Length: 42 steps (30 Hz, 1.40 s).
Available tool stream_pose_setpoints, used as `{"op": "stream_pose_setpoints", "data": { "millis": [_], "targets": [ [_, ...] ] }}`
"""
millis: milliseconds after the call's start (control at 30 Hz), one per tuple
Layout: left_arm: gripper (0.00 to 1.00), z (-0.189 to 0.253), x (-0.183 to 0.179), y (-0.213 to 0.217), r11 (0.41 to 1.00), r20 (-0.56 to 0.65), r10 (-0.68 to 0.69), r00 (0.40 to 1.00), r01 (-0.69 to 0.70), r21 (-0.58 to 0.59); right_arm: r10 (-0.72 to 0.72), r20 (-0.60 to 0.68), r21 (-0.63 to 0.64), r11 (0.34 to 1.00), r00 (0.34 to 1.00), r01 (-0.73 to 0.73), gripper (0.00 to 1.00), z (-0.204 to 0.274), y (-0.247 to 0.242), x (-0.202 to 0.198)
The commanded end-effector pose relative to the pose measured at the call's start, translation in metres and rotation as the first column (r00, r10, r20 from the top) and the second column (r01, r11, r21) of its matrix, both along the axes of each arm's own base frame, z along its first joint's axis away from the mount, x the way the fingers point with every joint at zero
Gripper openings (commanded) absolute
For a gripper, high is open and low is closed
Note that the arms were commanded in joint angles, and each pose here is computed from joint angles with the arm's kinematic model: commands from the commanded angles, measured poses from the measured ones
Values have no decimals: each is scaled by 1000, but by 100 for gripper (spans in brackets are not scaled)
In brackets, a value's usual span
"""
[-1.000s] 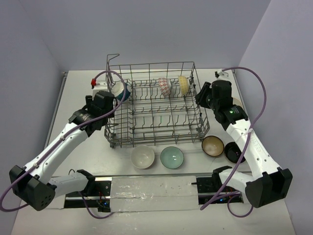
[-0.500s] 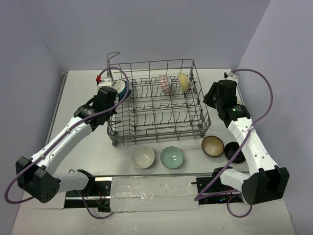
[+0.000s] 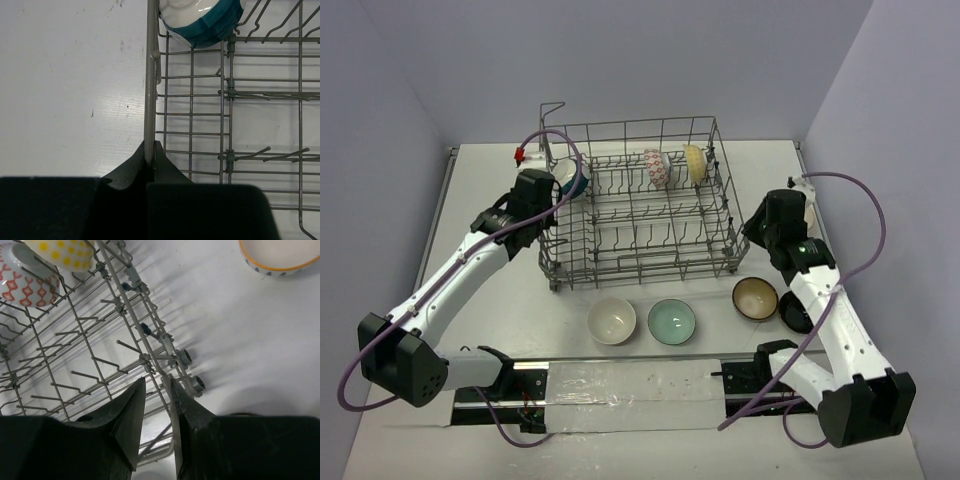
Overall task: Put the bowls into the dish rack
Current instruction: Move the dish rack to the center of the board, then pick up the bowl from the dish rack.
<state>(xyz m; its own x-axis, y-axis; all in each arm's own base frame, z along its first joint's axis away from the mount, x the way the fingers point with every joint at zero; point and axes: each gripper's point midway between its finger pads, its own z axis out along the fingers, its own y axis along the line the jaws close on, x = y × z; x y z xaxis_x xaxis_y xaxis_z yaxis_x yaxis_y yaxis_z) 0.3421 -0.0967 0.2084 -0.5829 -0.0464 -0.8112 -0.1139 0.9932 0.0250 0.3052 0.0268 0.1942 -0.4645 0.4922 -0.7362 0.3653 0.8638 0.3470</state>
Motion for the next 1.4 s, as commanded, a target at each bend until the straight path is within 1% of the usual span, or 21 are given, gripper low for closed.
{"op": "stream_pose_setpoints", "data": {
  "millis": [0,100,200,333,467,600,767,833,900,933,1000,1067,1367],
  "targets": [
    [0,-6,4,23,995,-14,14,1000,-12,96,-87,51,-10,996,995,88,34,13,-15,-13],
    [0,-10,2,26,992,-31,4,1000,0,129,-66,48,5,998,997,66,33,15,-12,-23],
    [0,-12,1,27,991,-33,-3,999,7,134,-50,-5,4,999,999,50,29,5,-10,-34],
    [0,-11,-2,30,991,-24,-11,1000,15,134,-36,-95,-25,999,995,34,29,-11,-12,-52],
    [0,-14,-7,29,992,-16,-28,999,30,123,-6,-117,16,1000,993,8,29,-18,-2,-68],
    [0,-13,-8,30,992,-11,-37,999,38,123,18,-149,30,999,989,-14,30,-29,2,-85],
    [0,-13,-9,28,992,-11,-52,999,53,117,102,-221,46,994,970,-94,29,-44,26,-103],
    [0,-16,-10,26,992,-20,-54,998,56,111,95,-275,17,995,957,-95,30,-54,26,-109],
    [0,-16,-11,26,993,-20,-56,998,58,108,120,-297,33,993,947,-116,30,-61,37,-114],
    [0,-17,-11,26,992,-21,-56,998,58,108,144,-317,66,989,937,-130,30,-70,44,-118],
    [0,-15,-12,27,993,-16,-55,998,57,105,157,-346,75,987,925,-140,30,-79,49,-123],
    [0,-15,-12,25,993,-14,-61,998,62,99,115,-367,48,993,923,-105,31,-90,42,-128],
    [0,-17,-12,19,993,-19,-88,996,89,77,-11,-392,-13,1000,920,6,32,-97,27,-134]
  ]
}}
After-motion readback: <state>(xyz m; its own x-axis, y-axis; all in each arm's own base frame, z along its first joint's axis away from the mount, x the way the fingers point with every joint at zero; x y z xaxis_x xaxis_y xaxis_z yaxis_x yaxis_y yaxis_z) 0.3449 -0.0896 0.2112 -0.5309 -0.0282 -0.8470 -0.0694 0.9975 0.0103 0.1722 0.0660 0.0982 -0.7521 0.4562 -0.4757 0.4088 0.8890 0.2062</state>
